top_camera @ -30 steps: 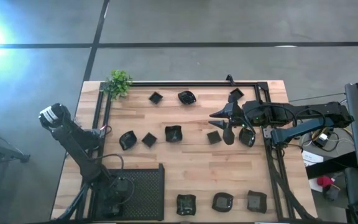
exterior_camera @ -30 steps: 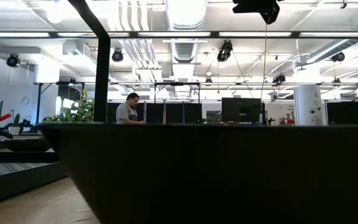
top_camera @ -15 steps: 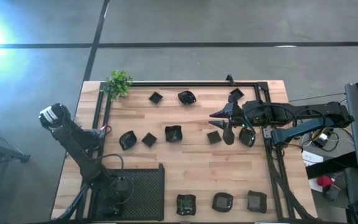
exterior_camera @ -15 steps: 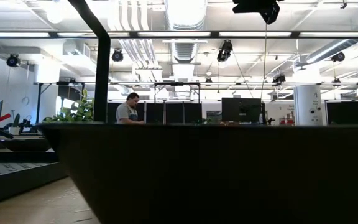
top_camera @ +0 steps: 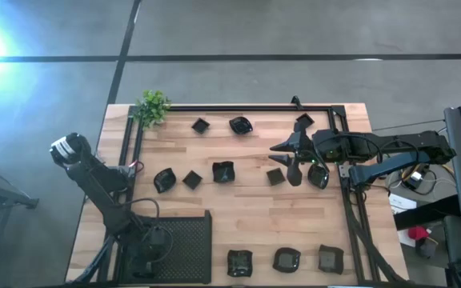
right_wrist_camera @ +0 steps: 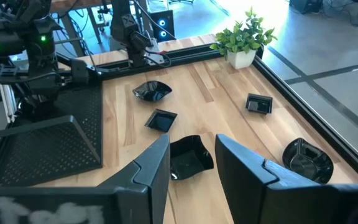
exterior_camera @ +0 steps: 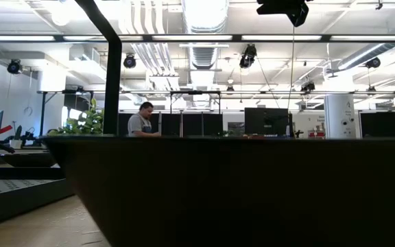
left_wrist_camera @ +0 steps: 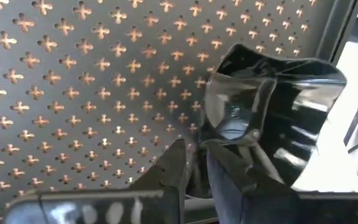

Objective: Pick & Place Mini shaped plates
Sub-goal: Put the distorted square plate on the shelf, then put the leaf shaped plate on the shelf

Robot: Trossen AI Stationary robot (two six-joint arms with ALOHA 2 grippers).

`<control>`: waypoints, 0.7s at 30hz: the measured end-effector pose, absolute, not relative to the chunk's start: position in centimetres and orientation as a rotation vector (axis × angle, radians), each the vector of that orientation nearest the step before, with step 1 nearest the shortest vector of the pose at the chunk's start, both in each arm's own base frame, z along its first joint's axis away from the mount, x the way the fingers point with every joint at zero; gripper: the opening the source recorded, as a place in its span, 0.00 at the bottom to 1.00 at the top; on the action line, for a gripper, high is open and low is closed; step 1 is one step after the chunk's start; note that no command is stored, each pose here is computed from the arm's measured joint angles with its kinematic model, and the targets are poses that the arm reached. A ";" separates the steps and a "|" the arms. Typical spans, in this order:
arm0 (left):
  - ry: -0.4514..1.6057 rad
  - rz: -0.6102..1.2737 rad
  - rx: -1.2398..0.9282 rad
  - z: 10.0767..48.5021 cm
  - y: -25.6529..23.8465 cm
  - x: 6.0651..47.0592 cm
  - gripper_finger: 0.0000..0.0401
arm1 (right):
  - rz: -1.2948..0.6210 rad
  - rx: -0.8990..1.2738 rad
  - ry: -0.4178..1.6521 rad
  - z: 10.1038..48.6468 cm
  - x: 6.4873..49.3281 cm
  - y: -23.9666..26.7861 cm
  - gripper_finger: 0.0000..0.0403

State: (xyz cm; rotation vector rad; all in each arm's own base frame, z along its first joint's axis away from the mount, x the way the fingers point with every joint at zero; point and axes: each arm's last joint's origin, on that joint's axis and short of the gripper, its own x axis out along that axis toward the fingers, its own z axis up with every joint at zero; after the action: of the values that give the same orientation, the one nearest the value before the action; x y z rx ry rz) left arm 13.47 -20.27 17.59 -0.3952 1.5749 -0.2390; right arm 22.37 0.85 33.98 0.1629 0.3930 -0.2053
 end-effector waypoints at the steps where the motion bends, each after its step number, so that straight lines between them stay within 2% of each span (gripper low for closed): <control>1: 1.576 -0.245 -0.385 17.6 -20.2 13.5 0.15 | -0.205 0.163 0.393 34.0 22.4 0.9 0.31; 7: 1.597 -0.246 -0.347 17.5 -19.9 13.3 0.15 | -0.205 0.160 0.393 34.0 22.4 0.9 0.30; 14: 1.592 -0.203 -0.414 18.8 -19.1 12.9 0.15 | -0.205 0.160 0.393 34.0 22.4 0.9 0.31; 21: 1.402 -0.141 -0.477 21.0 -17.6 13.1 0.15 | -0.204 0.160 0.394 34.0 22.4 0.8 0.31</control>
State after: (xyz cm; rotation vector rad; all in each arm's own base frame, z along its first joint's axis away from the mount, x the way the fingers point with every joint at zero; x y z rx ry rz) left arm 13.09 -17.59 20.97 -0.4765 1.4023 -0.1407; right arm 22.37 0.85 33.96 0.1596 0.3937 -0.2044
